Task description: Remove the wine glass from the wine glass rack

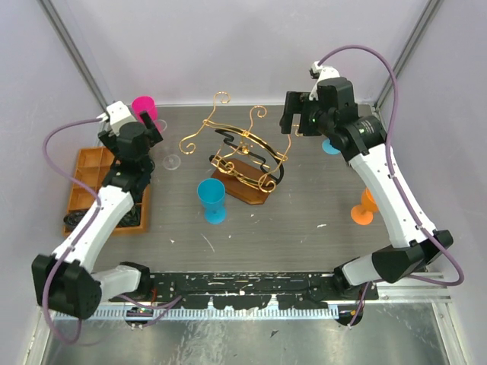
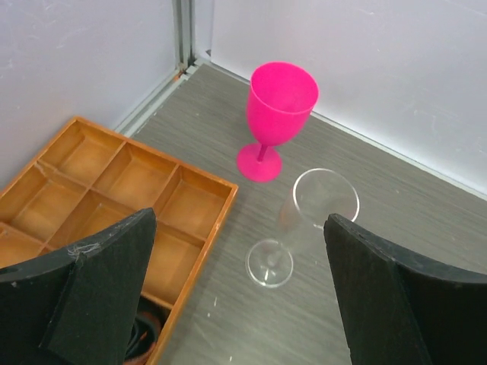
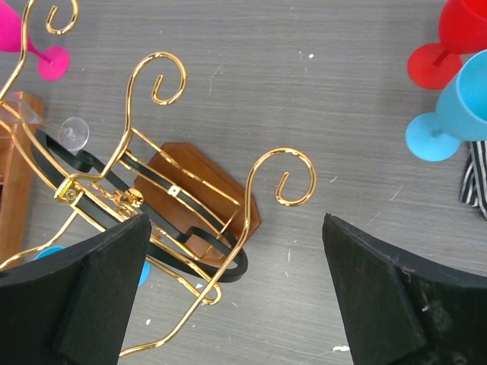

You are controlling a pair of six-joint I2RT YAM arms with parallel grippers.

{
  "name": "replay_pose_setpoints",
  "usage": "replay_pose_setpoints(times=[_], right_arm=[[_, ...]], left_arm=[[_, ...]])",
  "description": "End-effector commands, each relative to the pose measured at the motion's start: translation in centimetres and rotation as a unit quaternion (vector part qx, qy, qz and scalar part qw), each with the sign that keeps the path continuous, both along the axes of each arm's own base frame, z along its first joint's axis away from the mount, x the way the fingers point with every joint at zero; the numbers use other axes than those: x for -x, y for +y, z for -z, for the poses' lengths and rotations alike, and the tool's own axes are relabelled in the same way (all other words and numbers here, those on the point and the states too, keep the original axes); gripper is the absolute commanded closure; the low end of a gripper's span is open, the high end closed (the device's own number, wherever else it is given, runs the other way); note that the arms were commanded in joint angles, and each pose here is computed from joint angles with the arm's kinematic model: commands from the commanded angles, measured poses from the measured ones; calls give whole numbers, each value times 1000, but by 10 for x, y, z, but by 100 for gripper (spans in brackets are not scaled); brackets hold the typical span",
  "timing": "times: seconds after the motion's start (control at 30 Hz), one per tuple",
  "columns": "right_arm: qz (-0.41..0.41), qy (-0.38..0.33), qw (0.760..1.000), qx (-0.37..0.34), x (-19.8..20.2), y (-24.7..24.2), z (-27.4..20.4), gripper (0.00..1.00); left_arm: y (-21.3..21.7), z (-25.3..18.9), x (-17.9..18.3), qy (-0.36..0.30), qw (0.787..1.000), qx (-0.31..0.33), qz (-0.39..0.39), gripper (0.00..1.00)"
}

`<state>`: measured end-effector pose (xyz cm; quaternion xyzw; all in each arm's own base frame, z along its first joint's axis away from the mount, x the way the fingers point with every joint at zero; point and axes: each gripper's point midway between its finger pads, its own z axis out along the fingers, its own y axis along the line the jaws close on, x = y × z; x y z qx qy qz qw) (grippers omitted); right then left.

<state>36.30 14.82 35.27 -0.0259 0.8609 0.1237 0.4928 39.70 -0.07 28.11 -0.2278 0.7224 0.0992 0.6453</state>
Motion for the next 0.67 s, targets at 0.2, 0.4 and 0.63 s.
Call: replay_pose_setpoints(times=[0.2, 0.4, 0.63], right_arm=[[-9, -26, 999, -43, -5, 9, -18, 0], [1, -32, 998, -46, -11, 2, -24, 0], [-2, -22, 999, -40, -14, 2, -18, 0]], left_arm=[[-14, -47, 76, 31, 993, 85, 74, 2], [-37, -66, 106, 114, 976, 122, 137, 1], [-47, -64, 115, 147, 966, 130, 166, 2]])
